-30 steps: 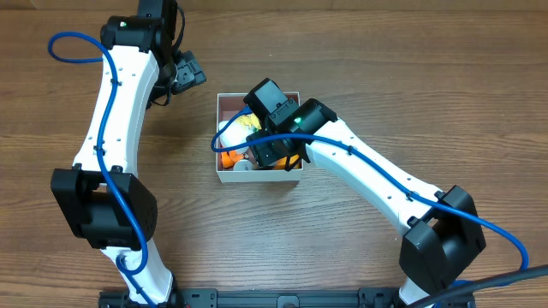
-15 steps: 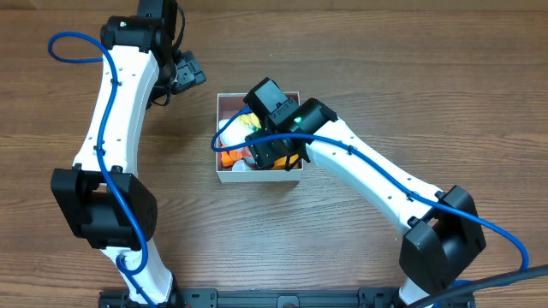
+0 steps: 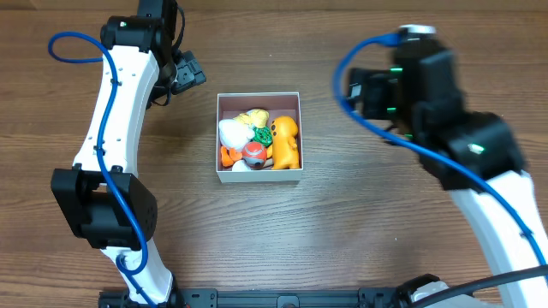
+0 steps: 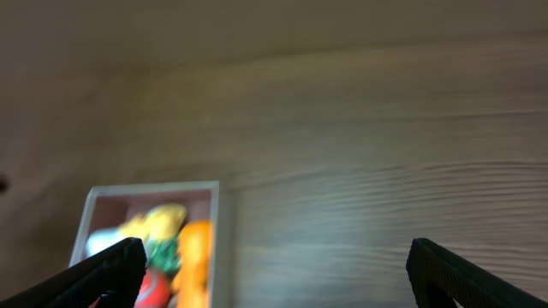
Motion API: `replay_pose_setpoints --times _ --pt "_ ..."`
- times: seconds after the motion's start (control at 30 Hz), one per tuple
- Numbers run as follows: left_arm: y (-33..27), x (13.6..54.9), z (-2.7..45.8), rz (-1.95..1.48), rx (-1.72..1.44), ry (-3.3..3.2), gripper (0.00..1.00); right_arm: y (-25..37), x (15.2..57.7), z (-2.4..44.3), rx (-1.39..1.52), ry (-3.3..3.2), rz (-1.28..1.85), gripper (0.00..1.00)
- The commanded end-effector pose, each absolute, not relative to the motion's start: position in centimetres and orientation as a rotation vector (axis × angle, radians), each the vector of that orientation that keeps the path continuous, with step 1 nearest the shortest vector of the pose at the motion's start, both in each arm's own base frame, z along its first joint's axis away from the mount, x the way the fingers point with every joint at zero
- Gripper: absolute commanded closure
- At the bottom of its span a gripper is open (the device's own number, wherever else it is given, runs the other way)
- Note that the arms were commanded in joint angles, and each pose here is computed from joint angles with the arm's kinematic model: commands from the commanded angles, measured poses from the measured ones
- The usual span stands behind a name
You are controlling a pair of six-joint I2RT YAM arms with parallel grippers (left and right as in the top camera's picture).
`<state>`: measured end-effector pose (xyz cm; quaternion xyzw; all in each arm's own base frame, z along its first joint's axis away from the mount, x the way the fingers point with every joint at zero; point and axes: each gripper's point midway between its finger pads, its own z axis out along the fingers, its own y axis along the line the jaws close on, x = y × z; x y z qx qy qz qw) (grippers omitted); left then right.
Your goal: Pack container
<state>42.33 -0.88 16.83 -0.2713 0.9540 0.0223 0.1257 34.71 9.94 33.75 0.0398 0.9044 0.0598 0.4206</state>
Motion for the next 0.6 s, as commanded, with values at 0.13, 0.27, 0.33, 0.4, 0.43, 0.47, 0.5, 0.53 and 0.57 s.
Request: replay_pose_setpoints --times 0.13,0.27,0.33,0.4,0.43,0.47,0.5,0.53,0.57 --pt "-0.97 42.38 18.08 0.037 -0.811 2.741 0.0 6.71 34.31 35.51 0.204 2.216 0.117 0.0" --pt "-0.97 42.38 18.06 0.037 -0.811 2.741 0.0 6.67 34.18 35.29 0.204 2.226 0.113 0.0" --pt "-0.97 42.38 18.08 0.037 -0.811 2.741 0.0 6.67 34.18 35.29 0.204 2.226 0.113 0.0" --pt "-0.97 42.38 18.08 0.037 -0.811 2.741 0.0 6.66 34.18 35.29 0.204 2.226 0.112 0.0" --pt "-0.97 42.38 18.08 0.037 -0.811 2.741 0.0 6.66 34.18 35.29 0.204 2.226 0.112 0.0" --pt "-0.97 42.37 18.07 0.037 -0.811 2.741 0.0 6.66 34.18 35.29 0.204 2.226 0.112 0.0" --pt "-0.97 42.38 18.08 0.037 -0.811 2.741 0.0 6.66 34.18 35.29 0.204 2.226 0.112 0.0" --pt "-0.97 42.38 18.08 0.037 -0.811 2.741 0.0 6.66 34.18 35.29 0.204 2.226 0.112 0.0" --pt "-0.97 42.38 18.08 0.037 -0.811 2.741 0.0 6.66 34.18 35.29 0.204 2.226 0.112 0.0"
